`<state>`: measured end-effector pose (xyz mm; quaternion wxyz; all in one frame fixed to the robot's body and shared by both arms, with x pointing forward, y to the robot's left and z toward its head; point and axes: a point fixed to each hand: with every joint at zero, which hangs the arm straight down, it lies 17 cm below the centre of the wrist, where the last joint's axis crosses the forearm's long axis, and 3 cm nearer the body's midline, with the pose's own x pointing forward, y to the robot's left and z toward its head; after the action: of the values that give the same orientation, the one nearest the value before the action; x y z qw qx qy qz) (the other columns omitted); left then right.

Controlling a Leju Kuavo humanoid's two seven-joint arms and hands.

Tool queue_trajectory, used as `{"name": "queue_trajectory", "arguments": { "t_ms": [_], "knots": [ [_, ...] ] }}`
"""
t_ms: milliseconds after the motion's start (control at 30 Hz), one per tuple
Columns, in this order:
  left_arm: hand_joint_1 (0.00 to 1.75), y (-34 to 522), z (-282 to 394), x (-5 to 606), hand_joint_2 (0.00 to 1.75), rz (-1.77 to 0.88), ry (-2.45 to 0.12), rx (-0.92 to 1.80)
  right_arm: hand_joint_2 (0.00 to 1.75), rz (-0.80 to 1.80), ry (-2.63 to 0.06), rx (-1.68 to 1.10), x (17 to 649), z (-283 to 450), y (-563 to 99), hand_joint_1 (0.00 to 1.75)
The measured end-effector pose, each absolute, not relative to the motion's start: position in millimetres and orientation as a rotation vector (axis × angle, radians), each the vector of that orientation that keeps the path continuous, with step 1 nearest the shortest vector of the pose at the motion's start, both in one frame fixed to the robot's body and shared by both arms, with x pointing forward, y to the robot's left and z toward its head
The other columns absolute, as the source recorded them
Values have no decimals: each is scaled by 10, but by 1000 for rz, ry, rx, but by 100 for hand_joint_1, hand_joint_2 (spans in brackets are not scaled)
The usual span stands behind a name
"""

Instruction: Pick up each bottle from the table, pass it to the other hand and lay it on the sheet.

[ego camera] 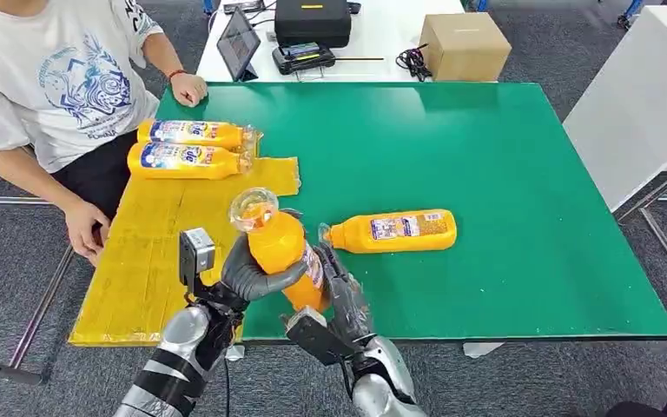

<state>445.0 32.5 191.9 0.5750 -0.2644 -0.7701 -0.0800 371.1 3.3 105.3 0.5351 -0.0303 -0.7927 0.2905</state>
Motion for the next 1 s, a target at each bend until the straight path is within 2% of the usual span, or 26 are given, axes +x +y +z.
{"name": "queue_trajectory", "arguments": {
  "t_ms": [200, 300, 433, 567, 633, 800, 1000],
  "knots": [
    [175, 696, 1999, 4714, 175, -198, -1922, -289, 0, 464, -1977, -93, 3800, 1463, -303, 0],
    [175, 1080, 2169, 4908, 175, -237, -2028, 53, 0, 359, -2077, -91, 3792, 1874, -481, 0],
    [175, 1419, 2545, 5081, 175, -452, -2141, 644, 0, 275, -2223, -83, 3715, 2424, -597, 0],
    [175, 1518, 2650, 5209, 175, -520, -2144, 772, 0, 235, -2291, -79, 3645, 2692, -648, 0],
    [175, 1547, 2648, 5265, 175, -556, -2125, 828, 0, 222, -2325, -82, 3608, 2787, -670, 0],
    [175, 1623, 2503, 5563, 175, -854, -1947, 1147, 0, 218, -2385, -30, 3479, 3005, -569, 0],
    [175, 1872, 2000, 5926, 175, -1211, -1664, 1282, 0, 259, -2407, 75, 3387, 3116, -362, 0]
  ]
}}
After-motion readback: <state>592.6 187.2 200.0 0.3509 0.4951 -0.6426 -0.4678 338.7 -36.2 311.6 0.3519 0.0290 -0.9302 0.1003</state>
